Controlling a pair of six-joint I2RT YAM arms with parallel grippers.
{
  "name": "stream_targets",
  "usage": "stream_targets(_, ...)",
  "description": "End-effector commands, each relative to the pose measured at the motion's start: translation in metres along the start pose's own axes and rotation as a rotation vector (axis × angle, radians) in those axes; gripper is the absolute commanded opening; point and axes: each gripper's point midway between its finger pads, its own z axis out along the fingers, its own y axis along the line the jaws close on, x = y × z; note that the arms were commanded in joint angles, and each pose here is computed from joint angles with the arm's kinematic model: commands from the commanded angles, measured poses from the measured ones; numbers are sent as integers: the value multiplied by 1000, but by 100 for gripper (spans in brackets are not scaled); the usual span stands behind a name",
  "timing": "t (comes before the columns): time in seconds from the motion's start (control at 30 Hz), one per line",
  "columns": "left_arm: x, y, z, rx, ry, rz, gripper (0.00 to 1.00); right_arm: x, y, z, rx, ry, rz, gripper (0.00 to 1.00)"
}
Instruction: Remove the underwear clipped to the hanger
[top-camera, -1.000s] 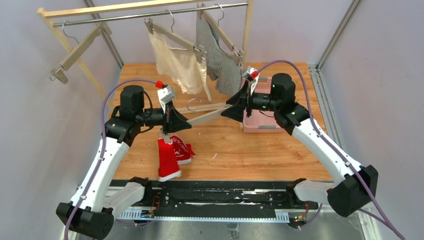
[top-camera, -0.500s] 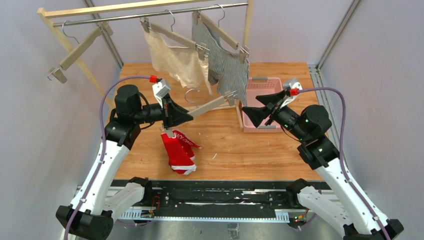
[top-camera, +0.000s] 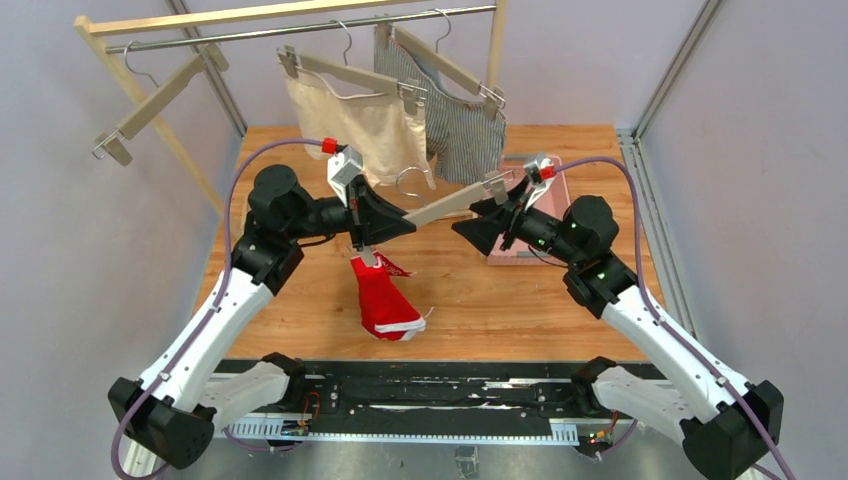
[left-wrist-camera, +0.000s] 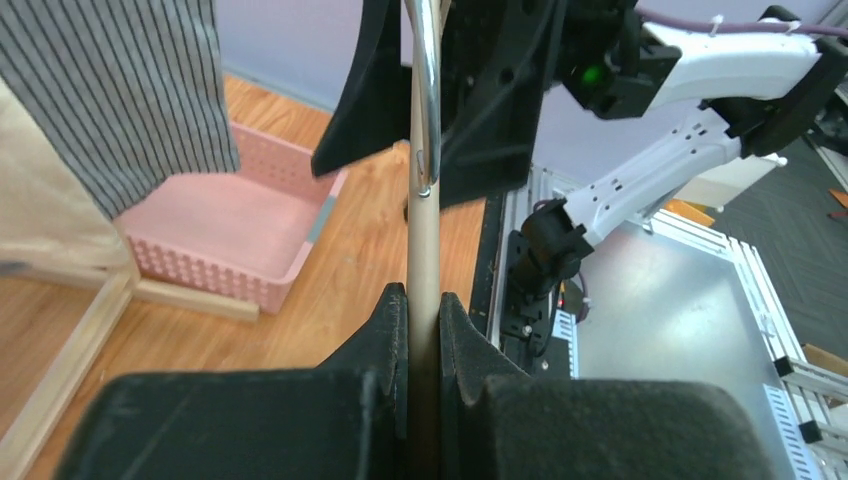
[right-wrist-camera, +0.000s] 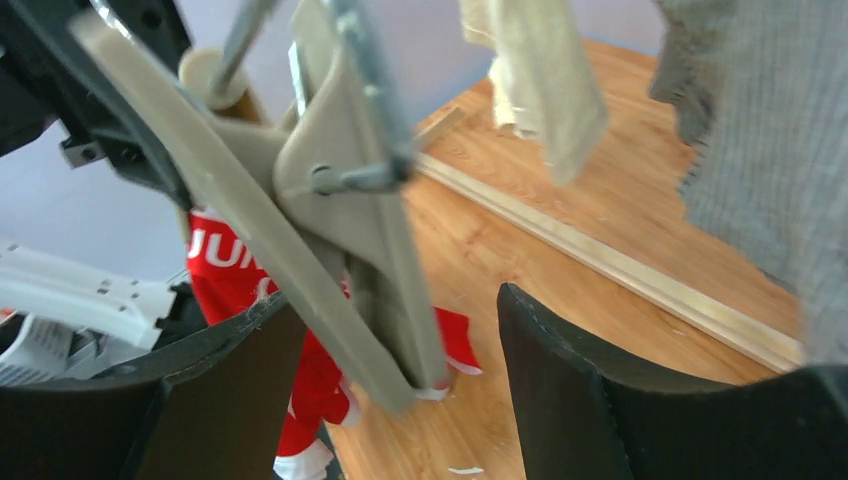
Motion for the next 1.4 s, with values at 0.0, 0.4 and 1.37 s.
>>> stream_targets(0.0,-40,-12,15,24,-84,92,0,-25,43,4,-160,-86,-77,72)
stream_targets(0.4,-36,0,38,32,-161,-12,0,-67,57,8,-215,-262,-131,75)
stream_targets(1.37,-55,-44,45,288,-465,-84,0,-99,58,13,-229,-419,-147,60)
